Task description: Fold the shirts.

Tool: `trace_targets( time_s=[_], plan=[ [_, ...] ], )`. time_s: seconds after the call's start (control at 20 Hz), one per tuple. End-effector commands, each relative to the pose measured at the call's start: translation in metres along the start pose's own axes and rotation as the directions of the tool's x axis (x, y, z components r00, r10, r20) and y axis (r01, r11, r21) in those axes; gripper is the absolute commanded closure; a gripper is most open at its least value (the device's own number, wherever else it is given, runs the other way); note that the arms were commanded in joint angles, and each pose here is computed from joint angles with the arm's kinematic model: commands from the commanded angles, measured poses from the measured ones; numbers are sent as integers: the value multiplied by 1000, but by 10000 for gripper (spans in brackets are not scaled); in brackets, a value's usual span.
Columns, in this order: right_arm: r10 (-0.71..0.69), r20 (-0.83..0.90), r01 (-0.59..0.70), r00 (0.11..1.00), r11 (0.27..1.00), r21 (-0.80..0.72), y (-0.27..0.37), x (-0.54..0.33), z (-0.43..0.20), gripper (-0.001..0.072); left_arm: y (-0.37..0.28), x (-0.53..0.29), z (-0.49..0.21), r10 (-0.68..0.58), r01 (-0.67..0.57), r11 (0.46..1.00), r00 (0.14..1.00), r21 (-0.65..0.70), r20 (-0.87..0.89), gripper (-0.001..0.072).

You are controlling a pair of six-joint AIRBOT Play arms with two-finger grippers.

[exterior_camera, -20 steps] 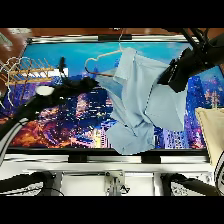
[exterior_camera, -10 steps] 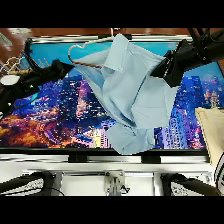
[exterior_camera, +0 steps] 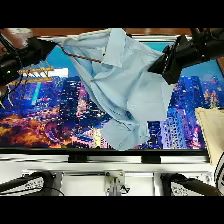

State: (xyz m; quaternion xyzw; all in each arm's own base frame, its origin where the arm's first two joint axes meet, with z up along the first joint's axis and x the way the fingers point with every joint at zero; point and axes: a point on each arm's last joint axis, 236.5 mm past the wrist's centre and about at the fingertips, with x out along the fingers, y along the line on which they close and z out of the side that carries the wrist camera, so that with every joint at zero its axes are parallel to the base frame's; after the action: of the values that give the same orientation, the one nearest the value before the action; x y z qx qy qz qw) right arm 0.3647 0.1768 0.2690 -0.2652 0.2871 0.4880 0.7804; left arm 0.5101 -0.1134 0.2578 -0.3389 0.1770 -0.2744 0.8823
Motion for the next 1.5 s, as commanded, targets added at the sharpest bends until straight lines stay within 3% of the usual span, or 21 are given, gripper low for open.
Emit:
trace_targets(
  time_s=[0.0, 0.25, 0.8, 1.05, 1.25, 1.45],
  plan=[
    [-45, 30, 45, 999, 999, -1, -10, -1, 7, 652, 5, -10, -7, 7, -5, 999, 998, 43, -65, 653],
    [-94, -42, 94, 995, 996, 1, -22, -2, -10, 652, 12, -16, -6, 47, -41, 996, 995, 73, -86, 653],
    [-161, -170, 169, 972, 985, 34, -41, -3, -41, 652, -122, -37, 42, -172, 174, 949, 985, 262, -31, 652],
    [-138, -58, 146, 989, 972, 184, -38, 3, -15, 652, -204, -48, 14, -314, 322, 898, 946, 299, -76, 652],
    [-176, 3, 167, 984, 942, 291, -47, 3, -1, 652, -280, -39, -33, -466, 483, 823, 875, 300, -131, 653],
    [-238, 33, 212, 971, 912, 353, -62, -1, 6, 652, -304, -31, -89, -450, 519, 770, 854, 372, -259, 652]
  ],
)
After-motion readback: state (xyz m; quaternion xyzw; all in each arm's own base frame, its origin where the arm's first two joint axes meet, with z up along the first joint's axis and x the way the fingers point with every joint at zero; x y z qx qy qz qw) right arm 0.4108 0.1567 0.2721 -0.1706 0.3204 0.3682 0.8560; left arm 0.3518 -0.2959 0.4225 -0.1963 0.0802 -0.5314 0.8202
